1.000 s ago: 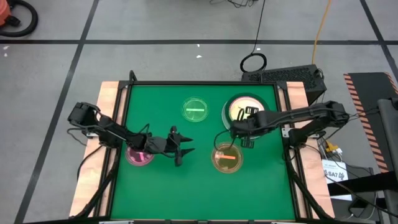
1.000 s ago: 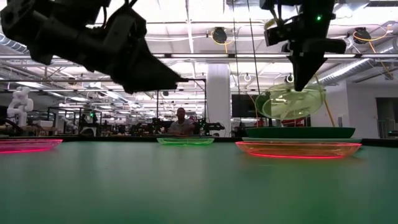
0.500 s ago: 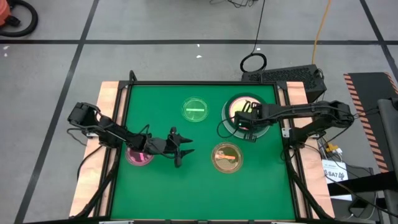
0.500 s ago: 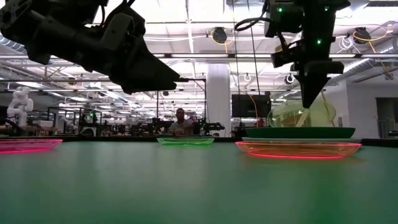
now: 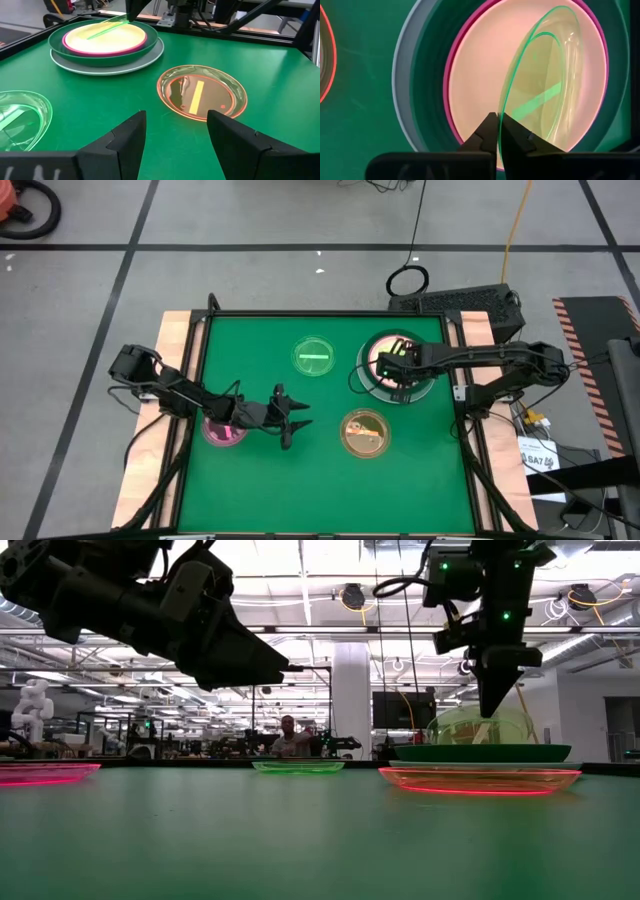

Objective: Stack plastic plates
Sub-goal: Stack the green transparent plate on the white plate, then stack the orange transparent plate on the green transparent plate

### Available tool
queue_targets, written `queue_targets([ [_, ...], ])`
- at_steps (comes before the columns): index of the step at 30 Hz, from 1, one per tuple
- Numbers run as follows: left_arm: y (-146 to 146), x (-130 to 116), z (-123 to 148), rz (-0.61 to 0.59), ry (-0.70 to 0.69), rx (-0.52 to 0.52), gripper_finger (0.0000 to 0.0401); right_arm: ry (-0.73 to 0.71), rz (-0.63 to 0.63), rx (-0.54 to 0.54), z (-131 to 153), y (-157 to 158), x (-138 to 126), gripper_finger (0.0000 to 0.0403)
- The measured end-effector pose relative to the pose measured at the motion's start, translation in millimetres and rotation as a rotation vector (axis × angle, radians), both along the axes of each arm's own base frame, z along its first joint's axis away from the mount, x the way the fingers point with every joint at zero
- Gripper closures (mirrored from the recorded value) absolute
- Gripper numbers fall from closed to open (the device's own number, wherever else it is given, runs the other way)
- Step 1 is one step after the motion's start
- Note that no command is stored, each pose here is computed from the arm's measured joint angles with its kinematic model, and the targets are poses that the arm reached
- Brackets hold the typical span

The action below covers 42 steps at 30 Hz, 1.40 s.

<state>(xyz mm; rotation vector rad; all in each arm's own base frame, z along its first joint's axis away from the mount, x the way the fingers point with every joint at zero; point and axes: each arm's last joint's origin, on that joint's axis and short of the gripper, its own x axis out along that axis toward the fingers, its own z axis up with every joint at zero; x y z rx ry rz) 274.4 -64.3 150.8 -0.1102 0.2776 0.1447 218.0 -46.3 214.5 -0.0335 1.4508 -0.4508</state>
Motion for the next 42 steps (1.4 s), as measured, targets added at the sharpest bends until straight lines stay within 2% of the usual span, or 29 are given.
queue_targets([
  [12,0,0,0,0.0,0.0,0.0,0.0185,-0.039,-0.016,-0.002,0,-1,3,0.0387],
  [17,0,0,0,0.0,-0.001,-0.002,0.0185,-0.054,-0.069,0.02,-4,-2,2,0.0358],
  [21,0,0,1,0.002,-0.01,-0.004,0.0185,-0.04,-0.115,-0.003,-12,-2,-3,0.033],
  [30,0,1,2,0.002,-0.014,-0.004,0.0185,-0.1,-0.118,-0.004,-20,-3,0,0.0297],
  [35,0,1,1,-0.007,-0.011,-0.004,0.0185,-0.171,-0.107,-0.007,-1,3,5,0.0293],
  [42,0,0,1,-0.012,0.0,0.011,0.0185,-0.304,-0.03,-0.007,34,21,15,0.0293],
])
